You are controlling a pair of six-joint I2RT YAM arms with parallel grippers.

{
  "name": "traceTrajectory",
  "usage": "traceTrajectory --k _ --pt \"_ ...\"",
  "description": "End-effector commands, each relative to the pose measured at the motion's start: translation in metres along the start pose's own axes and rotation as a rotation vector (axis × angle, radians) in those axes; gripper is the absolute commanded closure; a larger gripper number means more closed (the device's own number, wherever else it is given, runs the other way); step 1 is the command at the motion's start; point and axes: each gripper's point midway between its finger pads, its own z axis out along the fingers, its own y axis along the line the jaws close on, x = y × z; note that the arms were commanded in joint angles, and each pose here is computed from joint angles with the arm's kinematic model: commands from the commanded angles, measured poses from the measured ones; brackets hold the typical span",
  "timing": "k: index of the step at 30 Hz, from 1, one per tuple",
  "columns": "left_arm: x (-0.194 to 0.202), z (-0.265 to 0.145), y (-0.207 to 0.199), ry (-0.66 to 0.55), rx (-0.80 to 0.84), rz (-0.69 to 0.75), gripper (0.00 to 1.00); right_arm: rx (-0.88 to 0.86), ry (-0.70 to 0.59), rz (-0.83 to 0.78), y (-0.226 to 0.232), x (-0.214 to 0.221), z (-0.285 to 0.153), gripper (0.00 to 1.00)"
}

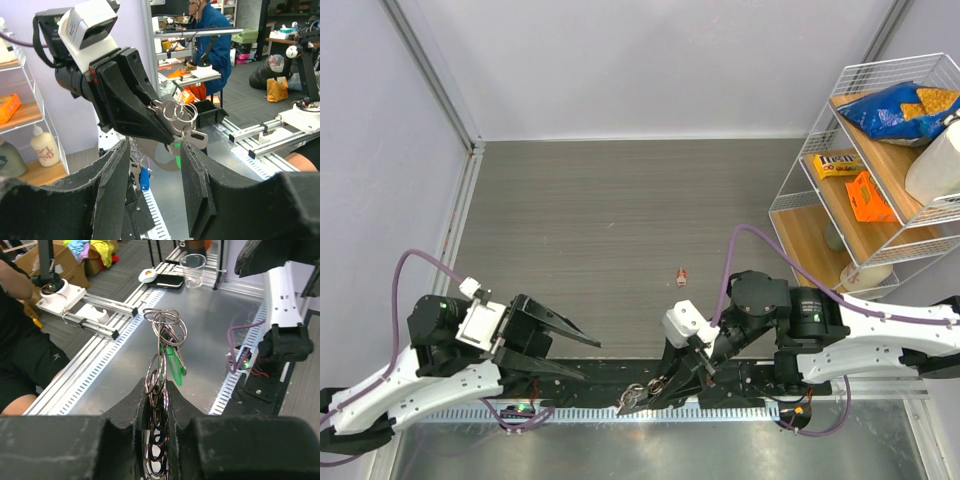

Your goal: Put the keys on the keyring

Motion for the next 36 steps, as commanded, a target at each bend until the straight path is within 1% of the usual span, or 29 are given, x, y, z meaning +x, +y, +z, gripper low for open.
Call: traceTrajectory --k 1,7,16,19,20,27,36 --pt "-0.031 0.009 -0.013 -0.065 0.112 0.136 0.50 -0.112 -0.102 -0.031 0.022 -0.040 0.001 0.94" --pt "-0.035 0.016 -0.016 -0.086 0.179 0.193 0.51 -0.132 -0.123 0.001 0.023 -0.050 0.007 0.94" --pt "-0.035 0.020 -0.012 -0.111 0.191 0.263 0.53 -0.115 -0.198 0.055 0.015 -0.069 0.016 0.94" --pt "-0.036 0.021 -0.013 -0.114 0.206 0.268 0.53 -0.114 -0.196 0.081 0.013 -0.070 0.020 0.94" --pt "-0.036 0.022 -0.013 -0.115 0.210 0.271 0.53 -0.117 -0.225 0.064 0.013 -0.077 0.020 0.94" --pt "-0.036 0.023 -0.014 -0.121 0.223 0.276 0.54 -0.129 -0.263 0.074 0.009 -0.091 0.027 0.94" --pt "-0.037 0.021 -0.016 -0.132 0.227 0.287 0.54 -0.130 -0.266 0.079 0.004 -0.095 0.033 0.94"
